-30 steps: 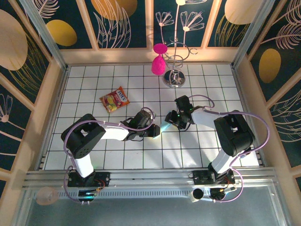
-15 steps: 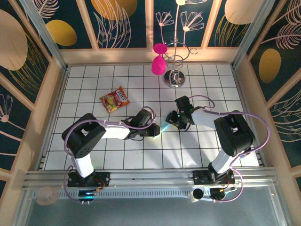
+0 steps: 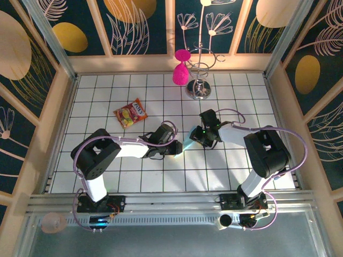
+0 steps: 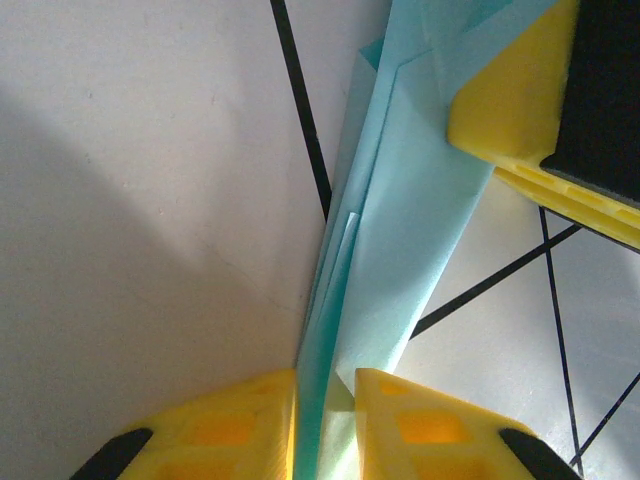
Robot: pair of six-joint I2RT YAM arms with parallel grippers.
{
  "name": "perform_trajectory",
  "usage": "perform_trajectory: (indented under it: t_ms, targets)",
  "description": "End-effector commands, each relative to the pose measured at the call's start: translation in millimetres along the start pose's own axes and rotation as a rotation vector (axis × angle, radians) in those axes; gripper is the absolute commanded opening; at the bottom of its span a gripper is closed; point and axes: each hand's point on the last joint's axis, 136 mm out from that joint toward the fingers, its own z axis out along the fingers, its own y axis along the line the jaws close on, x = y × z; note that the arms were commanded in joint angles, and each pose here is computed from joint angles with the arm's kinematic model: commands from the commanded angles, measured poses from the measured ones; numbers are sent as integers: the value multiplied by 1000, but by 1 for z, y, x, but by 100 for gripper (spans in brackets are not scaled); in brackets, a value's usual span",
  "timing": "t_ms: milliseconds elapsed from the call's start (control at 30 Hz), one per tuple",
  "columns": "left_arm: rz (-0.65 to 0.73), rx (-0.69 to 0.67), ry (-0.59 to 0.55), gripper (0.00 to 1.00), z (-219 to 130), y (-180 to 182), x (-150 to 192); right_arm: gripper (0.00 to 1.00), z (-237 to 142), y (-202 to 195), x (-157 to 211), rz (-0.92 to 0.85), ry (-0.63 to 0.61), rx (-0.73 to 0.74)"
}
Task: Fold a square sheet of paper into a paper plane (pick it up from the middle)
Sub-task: Fold the wing for the fifth time at the center of the table.
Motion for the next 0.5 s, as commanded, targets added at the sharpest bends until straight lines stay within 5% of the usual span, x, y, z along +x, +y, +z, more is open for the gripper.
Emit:
perform_trajectory:
  t_ms: [0,467]
  targets:
    - [-22,-95,20,22,11,25,9,38,44,-72,25,33,43,215]
    - [-26,-152,46,19,14,38,14,34,41,-57,19,25,42,168]
